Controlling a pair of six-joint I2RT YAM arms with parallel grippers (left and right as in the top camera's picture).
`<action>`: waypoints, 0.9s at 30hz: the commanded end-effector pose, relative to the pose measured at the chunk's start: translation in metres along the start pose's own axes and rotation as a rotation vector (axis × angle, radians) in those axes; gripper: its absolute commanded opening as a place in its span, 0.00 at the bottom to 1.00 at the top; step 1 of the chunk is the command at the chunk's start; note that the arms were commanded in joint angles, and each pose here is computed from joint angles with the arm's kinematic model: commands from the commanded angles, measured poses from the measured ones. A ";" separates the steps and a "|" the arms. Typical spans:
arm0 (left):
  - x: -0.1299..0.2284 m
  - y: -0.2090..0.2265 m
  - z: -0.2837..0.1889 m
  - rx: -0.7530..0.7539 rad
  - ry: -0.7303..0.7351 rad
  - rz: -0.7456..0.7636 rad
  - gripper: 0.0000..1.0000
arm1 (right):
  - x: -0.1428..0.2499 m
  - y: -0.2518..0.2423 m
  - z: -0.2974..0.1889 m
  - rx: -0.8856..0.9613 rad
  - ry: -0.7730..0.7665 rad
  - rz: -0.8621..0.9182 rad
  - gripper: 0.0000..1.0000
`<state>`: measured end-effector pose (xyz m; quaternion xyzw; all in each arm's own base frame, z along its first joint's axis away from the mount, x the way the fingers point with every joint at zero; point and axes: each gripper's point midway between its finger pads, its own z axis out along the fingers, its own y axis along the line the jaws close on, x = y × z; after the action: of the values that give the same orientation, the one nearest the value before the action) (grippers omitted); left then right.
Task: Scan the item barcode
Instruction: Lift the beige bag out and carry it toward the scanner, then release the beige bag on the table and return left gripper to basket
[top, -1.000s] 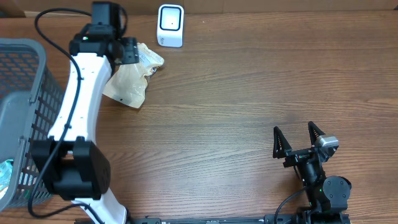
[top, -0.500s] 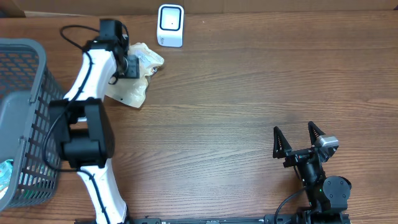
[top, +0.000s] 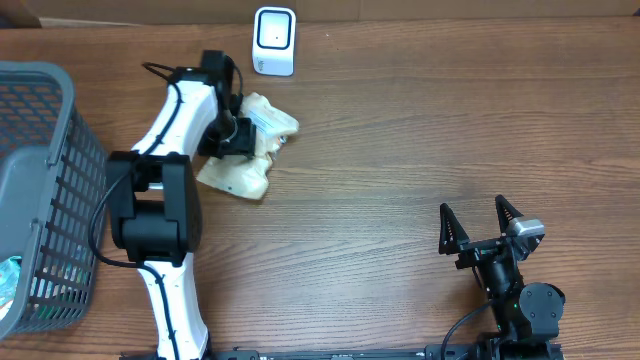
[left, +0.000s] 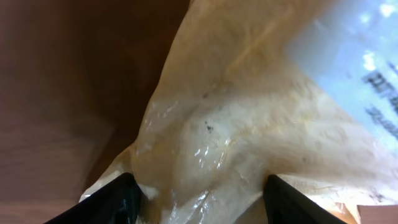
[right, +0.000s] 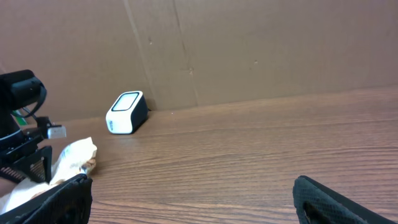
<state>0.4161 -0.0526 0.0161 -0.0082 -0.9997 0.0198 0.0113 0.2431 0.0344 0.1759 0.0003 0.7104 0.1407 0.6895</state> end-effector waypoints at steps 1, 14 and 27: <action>0.022 -0.022 0.018 0.020 0.106 -0.058 0.66 | 0.002 0.000 0.000 -0.003 -0.001 0.000 1.00; 0.002 -0.085 -0.106 0.127 -0.166 0.005 0.63 | 0.002 0.000 0.000 -0.003 -0.001 0.000 1.00; 0.014 -0.112 -0.142 -0.020 -0.279 0.142 0.63 | 0.002 0.000 0.000 -0.003 -0.001 0.000 1.00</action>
<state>0.3904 -0.1730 0.1370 -0.1072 -0.9899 0.0296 -0.0883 0.2431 0.0345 0.1759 0.0003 0.7104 0.1410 0.6895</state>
